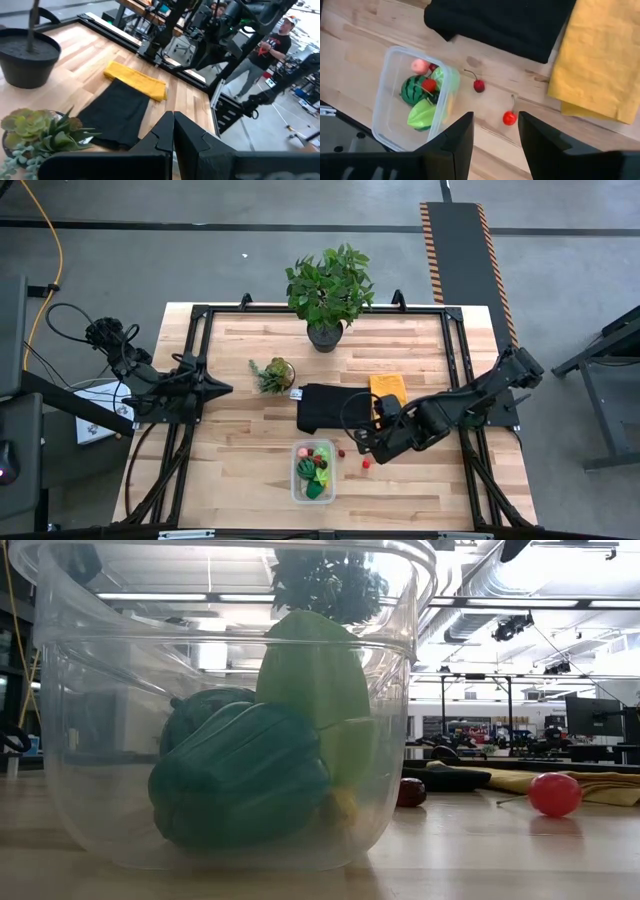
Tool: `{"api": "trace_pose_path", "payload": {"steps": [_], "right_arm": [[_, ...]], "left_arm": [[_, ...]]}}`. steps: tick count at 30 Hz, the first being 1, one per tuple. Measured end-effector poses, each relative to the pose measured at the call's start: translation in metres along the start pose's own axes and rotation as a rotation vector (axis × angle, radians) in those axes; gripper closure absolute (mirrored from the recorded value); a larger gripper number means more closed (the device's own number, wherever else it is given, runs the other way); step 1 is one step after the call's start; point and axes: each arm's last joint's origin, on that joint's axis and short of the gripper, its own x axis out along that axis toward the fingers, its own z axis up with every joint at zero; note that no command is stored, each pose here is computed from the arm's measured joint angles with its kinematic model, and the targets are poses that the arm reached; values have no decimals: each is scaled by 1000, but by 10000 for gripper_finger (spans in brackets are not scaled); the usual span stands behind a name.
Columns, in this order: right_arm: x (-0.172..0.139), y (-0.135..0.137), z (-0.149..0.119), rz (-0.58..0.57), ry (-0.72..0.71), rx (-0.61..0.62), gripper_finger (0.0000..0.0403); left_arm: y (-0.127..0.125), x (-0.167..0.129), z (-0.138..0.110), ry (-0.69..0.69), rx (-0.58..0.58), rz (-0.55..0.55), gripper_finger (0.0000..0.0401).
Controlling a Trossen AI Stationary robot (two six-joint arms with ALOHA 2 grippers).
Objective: Pick and placing Produce into tupperware
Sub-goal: Put the right red cherry into the bin
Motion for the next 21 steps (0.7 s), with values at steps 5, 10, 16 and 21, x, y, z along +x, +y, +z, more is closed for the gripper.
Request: {"api": "trace_pose_path", "payload": {"steps": [5, 10, 16, 21], "right_arm": [[0, 0, 0, -1, 1, 57, 258], [1, 0, 2, -6, -14, 165, 258], [3, -2, 13, -36, -37, 328, 258], [7, -6, 26, -91, -69, 457, 258]], "left_arm": [[1, 0, 1, -19, 44, 23, 400], [1, 0, 1, -19, 154, 26, 400], [0, 0, 1, -24, 253, 23, 400], [0, 0, 1, -24, 345, 28, 400]]}}
